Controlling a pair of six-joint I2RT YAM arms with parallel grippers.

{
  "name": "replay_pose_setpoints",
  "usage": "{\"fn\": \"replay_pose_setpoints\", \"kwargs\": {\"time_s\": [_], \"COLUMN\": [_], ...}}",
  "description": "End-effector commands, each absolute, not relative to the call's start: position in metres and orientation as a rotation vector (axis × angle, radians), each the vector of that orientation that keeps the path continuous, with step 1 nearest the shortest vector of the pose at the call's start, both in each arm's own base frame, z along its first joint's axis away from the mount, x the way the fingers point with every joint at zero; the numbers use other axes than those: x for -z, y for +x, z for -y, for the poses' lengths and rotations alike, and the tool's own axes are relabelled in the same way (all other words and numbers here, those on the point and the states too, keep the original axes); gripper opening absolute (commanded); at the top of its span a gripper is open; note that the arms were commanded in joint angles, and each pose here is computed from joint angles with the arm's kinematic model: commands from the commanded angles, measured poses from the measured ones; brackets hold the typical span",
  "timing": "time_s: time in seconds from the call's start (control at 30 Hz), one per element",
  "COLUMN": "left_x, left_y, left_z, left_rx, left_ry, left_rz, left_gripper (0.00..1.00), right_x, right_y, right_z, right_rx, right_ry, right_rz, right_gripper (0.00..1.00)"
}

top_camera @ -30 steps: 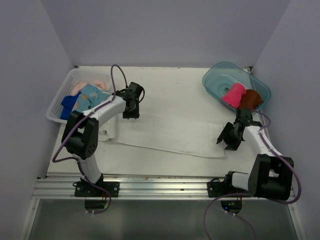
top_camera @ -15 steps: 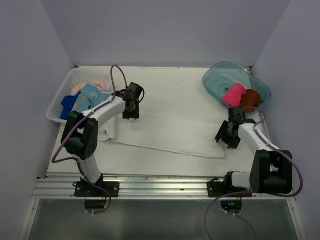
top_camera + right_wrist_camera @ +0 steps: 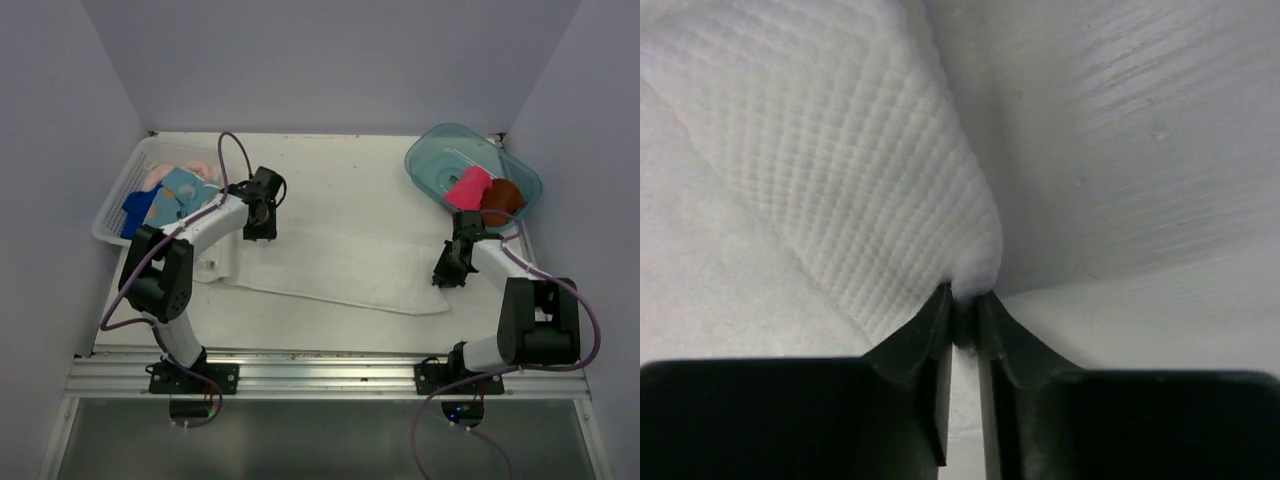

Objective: Roll the towels
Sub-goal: Fold the towel

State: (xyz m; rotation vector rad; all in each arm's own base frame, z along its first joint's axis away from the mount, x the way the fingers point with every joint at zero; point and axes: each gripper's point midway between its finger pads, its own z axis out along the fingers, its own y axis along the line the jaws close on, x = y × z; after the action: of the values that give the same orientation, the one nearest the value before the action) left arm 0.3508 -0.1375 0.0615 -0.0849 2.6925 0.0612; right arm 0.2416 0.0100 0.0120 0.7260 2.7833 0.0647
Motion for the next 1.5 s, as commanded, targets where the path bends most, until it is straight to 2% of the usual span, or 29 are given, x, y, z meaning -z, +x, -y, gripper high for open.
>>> {"fn": "replay_pose_setpoints", "kwargs": {"time_s": [0.0,0.03,0.07,0.27,0.4,0.57,0.8,1.07,1.27,1.47], "left_x": [-0.078,-0.077,-0.076,-0.066,-0.042,-0.033,-0.013,-0.017,-0.033,-0.076], "left_y": [0.356,0.355,0.354,0.348,0.341,0.339,0.305,0.262,0.259,0.266], "left_z": [0.134,0.132,0.13,0.13,0.137,0.201,0.292,0.376,0.424,0.425], "left_rx": [-0.018,-0.031,-0.039,-0.03,-0.018,0.119,0.335,0.515,0.639,0.671], "left_ry": [-0.13,-0.131,-0.129,-0.113,-0.073,0.055,0.262,0.479,0.57,0.614], "left_rz": [-2.644,-2.648,-2.651,-2.67,-2.706,-2.711,-2.765,-2.754,-2.699,-2.651], "left_gripper": [0.41,0.41,0.41,0.41,0.39,0.38,0.38,0.38,0.38,0.37], "right_x": [-0.007,-0.009,-0.014,-0.059,-0.097,-0.139,-0.204,-0.236,-0.249,-0.26], "right_y": [0.248,0.248,0.248,0.246,0.241,0.237,0.22,0.222,0.23,0.246], "right_z": [-0.008,-0.005,0.0,0.028,0.038,0.049,0.069,0.056,0.038,0.006], "right_rx": [-0.057,-0.036,0.002,0.172,0.149,0.174,0.254,0.132,0.006,-0.179], "right_ry": [0.739,0.749,0.76,0.861,0.916,0.94,0.957,0.888,0.818,0.707], "right_rz": [-2.732,-2.721,-2.7,-2.533,-2.403,-2.292,-2.128,-2.085,-2.095,-2.137], "right_gripper": [0.12,0.02,0.0,0.0,0.0,0.0,0.0,0.0,0.0,0.0]}}
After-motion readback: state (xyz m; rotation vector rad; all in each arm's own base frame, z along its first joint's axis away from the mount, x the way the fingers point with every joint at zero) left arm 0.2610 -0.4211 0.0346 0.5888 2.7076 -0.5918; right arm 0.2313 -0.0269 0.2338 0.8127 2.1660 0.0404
